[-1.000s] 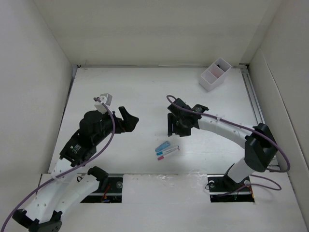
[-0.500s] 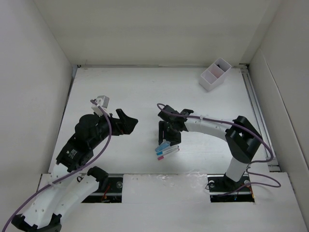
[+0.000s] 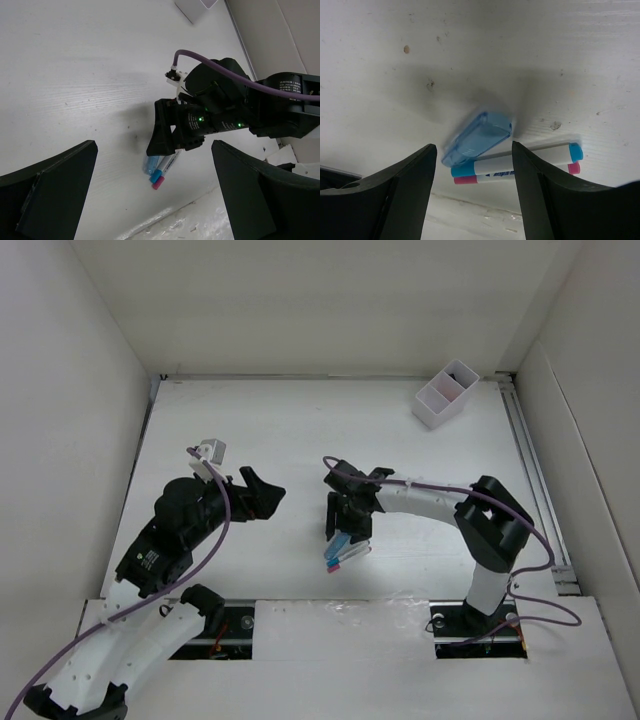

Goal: Sort the stationery into containers
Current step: Pick up the pen from the center of the board, then place the pen in the storage box.

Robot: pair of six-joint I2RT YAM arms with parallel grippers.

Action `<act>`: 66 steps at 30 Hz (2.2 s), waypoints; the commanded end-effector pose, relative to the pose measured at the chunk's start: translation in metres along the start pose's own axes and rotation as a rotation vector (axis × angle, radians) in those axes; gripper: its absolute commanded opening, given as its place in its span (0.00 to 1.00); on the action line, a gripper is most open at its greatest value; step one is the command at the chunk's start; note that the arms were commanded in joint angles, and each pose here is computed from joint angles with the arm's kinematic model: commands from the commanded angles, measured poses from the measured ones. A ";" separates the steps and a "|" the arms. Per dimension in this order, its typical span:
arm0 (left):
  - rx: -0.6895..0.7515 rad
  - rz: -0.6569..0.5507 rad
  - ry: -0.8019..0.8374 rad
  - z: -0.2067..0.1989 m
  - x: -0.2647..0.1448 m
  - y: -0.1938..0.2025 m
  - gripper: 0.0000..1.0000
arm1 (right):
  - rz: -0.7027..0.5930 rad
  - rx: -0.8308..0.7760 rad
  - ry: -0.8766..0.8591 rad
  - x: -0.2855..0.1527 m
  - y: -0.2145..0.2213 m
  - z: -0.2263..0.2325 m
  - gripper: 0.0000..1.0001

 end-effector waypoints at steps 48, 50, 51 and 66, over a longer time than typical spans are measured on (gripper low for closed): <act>0.010 0.009 -0.007 0.002 0.018 0.000 1.00 | -0.788 0.278 0.248 -0.158 -0.303 -0.145 0.07; 0.010 0.006 -0.004 0.000 0.020 -0.002 1.00 | -0.916 0.379 0.414 -0.191 -0.330 -0.208 0.07; 0.010 0.013 -0.012 0.001 0.023 -0.001 1.00 | -0.941 0.381 0.479 -0.199 -0.335 -0.228 0.07; 0.028 0.025 0.002 -0.008 0.039 -0.008 1.00 | -1.058 0.439 1.026 -0.226 -0.372 -0.365 0.07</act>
Point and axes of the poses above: each gripper's point midway between its finger pads, its own x axis out along the fingers, its own z axis along the line the jaws close on, y = z × x, the point moved 2 cm from there along -x, back along the fingers, and after that the axes turned 15 degrees about -x, right-handed, at the moved point
